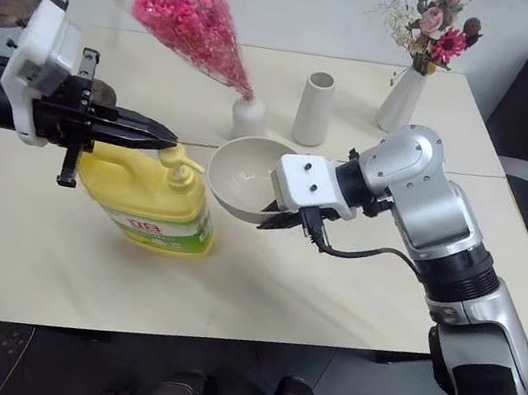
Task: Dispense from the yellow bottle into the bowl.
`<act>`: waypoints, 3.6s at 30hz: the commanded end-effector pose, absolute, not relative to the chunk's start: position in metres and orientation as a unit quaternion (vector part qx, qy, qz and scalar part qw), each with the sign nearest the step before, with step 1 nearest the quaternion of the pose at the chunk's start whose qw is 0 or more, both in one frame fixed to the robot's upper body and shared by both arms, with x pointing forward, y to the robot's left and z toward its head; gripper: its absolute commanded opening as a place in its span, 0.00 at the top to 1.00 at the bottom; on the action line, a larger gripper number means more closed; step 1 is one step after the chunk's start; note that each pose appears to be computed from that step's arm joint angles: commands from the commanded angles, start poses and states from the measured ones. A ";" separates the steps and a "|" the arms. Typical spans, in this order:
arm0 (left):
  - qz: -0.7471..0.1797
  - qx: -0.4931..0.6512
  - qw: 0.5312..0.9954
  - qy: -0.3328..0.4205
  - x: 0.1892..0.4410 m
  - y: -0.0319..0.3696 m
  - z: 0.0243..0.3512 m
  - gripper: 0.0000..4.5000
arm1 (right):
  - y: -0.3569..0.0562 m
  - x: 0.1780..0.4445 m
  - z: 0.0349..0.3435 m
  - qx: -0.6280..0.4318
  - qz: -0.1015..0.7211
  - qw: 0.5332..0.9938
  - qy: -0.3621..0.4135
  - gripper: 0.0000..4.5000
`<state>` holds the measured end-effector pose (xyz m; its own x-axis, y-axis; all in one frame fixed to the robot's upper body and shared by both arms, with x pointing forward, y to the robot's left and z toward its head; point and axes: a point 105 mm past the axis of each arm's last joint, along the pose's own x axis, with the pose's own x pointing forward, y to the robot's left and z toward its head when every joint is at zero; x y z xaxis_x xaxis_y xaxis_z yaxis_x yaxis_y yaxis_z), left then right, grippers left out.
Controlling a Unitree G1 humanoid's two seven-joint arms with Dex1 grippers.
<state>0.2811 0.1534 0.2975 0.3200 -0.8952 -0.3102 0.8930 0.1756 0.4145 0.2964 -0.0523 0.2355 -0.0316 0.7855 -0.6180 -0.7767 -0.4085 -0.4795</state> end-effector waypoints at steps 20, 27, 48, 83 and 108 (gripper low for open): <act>-0.614 0.381 0.689 0.065 0.277 0.153 0.254 1.00 | -0.043 0.266 0.263 -0.450 0.754 0.475 -0.066 1.00; -0.616 0.406 0.667 0.105 0.279 0.157 0.236 1.00 | -0.042 0.265 0.260 -0.457 0.757 0.462 -0.072 1.00; -0.617 0.333 0.710 0.067 0.286 0.144 0.248 1.00 | -0.029 0.260 0.261 -0.460 0.759 0.453 -0.088 1.00; -0.440 0.143 0.884 0.067 0.170 0.223 0.289 0.00 | -0.101 0.340 0.103 -0.403 0.589 0.699 0.047 0.73; -0.389 0.129 0.908 0.094 0.163 0.270 0.258 0.00 | -0.216 0.317 0.214 -0.216 0.577 0.779 0.119 0.01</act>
